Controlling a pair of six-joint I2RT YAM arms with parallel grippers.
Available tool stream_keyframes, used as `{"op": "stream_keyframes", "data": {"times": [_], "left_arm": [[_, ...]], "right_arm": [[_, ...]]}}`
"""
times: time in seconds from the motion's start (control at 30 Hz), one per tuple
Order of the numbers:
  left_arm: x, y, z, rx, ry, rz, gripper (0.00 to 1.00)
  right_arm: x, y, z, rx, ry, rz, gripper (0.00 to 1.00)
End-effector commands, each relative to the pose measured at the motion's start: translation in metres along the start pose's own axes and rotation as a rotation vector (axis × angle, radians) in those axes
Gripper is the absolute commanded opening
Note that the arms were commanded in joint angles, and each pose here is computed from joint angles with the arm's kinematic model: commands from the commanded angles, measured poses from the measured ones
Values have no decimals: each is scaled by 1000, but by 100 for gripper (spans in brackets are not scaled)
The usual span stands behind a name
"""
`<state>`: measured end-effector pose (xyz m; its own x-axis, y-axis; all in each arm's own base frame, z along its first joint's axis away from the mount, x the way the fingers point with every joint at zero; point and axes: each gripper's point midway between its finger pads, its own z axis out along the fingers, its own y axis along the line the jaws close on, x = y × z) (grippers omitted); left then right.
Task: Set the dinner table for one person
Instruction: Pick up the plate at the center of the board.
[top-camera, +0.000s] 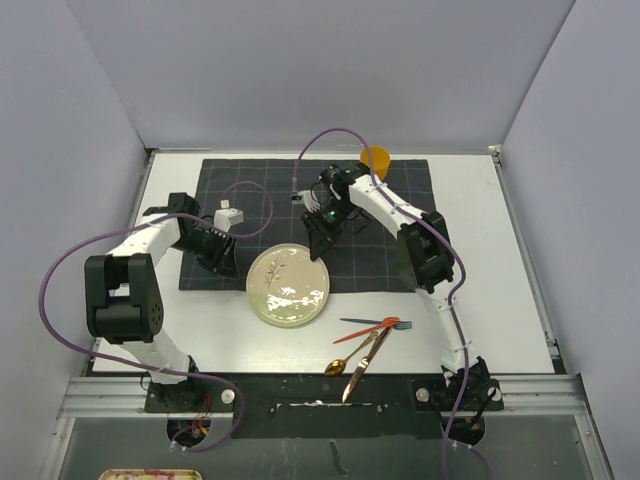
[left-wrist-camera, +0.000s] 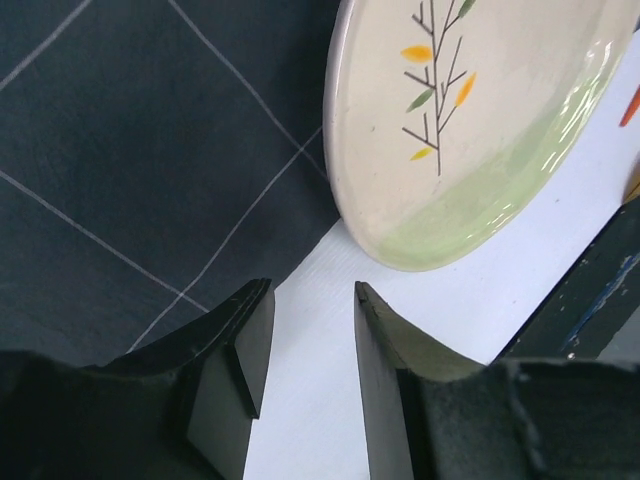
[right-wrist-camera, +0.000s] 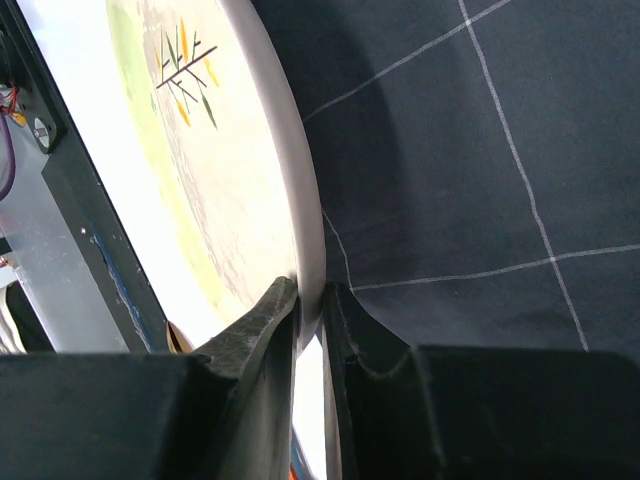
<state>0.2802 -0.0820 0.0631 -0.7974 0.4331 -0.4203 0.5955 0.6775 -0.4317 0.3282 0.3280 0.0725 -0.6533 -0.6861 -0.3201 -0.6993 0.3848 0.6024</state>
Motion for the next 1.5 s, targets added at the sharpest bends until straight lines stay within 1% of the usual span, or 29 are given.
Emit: {"op": "stream_keyframes", "data": {"times": [0.0, 0.17, 0.43, 0.6, 0.77, 0.97, 1.1, 1.3, 1.47], "left_arm": [[-34, -6, -8, 87, -136, 10, 37], [-43, -11, -9, 146, -190, -17, 40], [-45, -6, -5, 297, -269, -129, 41], [-44, 1, 2, 307, -281, -133, 42], [-54, -1, 1, 350, -313, -113, 43], [-58, 0, 9, 387, -312, -102, 43], [-59, -4, 15, 422, -314, -102, 44], [-59, -11, 24, 443, -287, -95, 44], [-62, -12, 27, 473, -293, -103, 44]], "right_arm": [[-27, 43, -43, -43, -128, -106, 0], [-27, 41, -43, -50, -131, -99, 0], [-27, 41, -45, -64, -138, -94, 0], [-26, 41, -47, -68, -142, -93, 0], [-28, 42, -45, -77, -147, -90, 0], [-30, 42, -45, -81, -149, -90, 0], [-31, 41, -45, -80, -150, -95, 0], [-32, 41, -45, -85, -153, -96, 0], [-33, 41, -45, -85, -155, -99, 0]]}}
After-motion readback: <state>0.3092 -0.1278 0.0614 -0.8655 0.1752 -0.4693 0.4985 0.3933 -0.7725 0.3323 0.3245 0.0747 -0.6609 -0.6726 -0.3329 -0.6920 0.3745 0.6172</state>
